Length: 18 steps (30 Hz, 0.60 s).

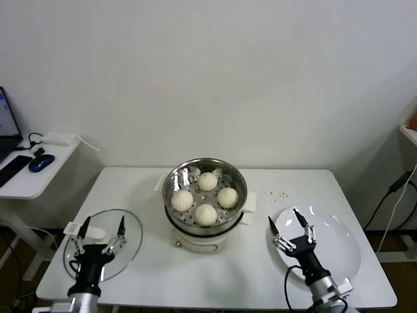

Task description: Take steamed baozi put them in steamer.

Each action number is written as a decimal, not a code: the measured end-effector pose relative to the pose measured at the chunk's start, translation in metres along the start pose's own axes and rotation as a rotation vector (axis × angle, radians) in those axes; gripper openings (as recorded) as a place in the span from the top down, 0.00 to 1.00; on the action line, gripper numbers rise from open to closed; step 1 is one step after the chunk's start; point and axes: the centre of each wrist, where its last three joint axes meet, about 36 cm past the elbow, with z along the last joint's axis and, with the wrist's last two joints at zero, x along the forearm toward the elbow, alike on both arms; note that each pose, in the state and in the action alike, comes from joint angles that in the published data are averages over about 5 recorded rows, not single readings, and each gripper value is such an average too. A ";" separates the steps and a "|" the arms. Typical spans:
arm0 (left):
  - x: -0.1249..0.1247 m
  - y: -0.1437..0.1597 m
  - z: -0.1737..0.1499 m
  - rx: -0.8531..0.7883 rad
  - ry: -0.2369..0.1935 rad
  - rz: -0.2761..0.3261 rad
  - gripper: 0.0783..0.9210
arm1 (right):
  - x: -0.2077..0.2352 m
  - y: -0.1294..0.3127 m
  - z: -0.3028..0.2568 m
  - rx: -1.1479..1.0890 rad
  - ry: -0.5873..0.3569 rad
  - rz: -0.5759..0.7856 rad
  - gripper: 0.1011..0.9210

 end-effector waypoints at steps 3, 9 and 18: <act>0.000 0.001 0.001 0.001 0.005 0.001 0.12 | 0.005 0.005 0.003 -0.013 0.000 0.015 0.12; 0.002 0.002 0.001 0.005 0.014 0.008 0.12 | 0.011 0.009 0.007 -0.026 0.001 0.032 0.12; 0.003 0.003 0.000 0.017 0.020 0.009 0.12 | 0.018 0.012 0.010 -0.035 0.004 0.037 0.12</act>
